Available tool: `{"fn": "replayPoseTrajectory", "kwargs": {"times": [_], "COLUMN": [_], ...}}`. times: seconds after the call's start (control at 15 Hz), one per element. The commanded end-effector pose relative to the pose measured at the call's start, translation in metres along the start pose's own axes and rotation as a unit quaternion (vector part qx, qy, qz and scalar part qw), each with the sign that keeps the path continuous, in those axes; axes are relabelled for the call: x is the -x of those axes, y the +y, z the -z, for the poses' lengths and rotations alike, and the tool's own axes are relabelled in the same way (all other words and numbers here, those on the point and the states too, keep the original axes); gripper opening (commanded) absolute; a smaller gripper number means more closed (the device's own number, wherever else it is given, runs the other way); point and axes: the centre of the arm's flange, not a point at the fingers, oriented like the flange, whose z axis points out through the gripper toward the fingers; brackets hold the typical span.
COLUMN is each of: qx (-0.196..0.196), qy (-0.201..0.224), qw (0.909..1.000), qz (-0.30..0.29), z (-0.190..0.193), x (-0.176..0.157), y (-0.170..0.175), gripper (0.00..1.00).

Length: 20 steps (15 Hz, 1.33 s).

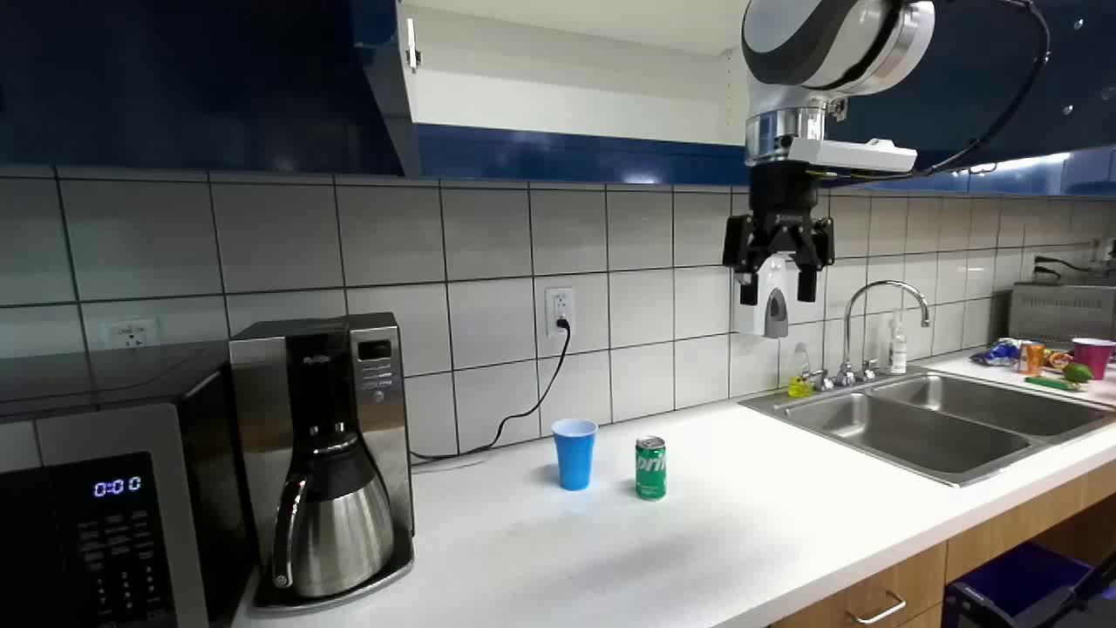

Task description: Put the green can inside the cabinet

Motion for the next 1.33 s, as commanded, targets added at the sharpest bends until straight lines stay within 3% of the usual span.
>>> {"fn": "replayPoseTrajectory", "kwargs": {"times": [0.0, 1.27], "qx": [0.000, 0.003], "qy": [0.000, 0.014], "qw": [1.0000, 0.9999], "qz": [0.000, 0.001], "z": [-0.0002, -0.0041], "x": [-0.0001, -0.0054], "y": [0.0000, 0.0010], "gripper": [1.00, 1.00]}}
